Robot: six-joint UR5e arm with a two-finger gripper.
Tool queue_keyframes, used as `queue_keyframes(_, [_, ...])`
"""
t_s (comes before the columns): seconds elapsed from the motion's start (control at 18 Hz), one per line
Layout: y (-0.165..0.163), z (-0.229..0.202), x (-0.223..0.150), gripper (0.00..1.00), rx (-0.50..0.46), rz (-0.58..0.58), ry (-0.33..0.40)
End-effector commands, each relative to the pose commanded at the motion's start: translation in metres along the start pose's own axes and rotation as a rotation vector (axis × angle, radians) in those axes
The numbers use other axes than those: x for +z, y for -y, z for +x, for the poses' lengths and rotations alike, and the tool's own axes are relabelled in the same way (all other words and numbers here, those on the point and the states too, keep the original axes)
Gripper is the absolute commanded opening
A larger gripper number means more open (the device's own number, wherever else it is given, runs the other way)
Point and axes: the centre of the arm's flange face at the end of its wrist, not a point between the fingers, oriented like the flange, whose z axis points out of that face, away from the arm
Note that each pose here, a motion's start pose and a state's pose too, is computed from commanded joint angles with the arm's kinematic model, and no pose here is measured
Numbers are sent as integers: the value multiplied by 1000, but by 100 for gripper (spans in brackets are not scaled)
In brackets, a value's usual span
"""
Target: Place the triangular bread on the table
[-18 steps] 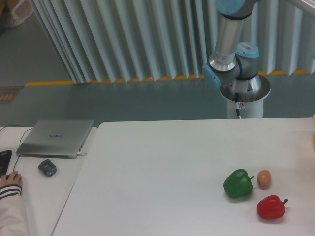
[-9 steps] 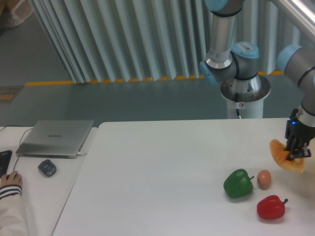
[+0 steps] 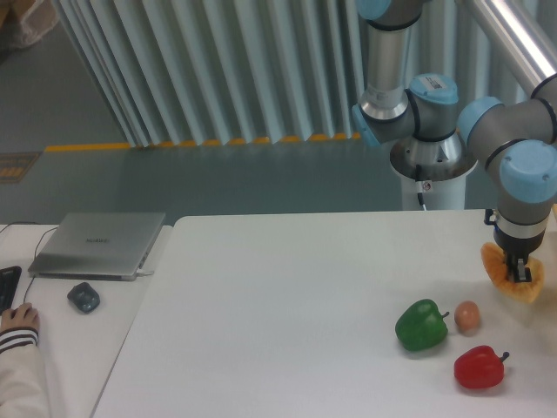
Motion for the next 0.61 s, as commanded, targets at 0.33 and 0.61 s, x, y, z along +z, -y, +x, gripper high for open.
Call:
queue_keyframes(0.33, [3, -5, 2, 100, -14, 28, 26])
queue_keyframes(0.61, [6, -7, -10, 100, -72, 94, 83])
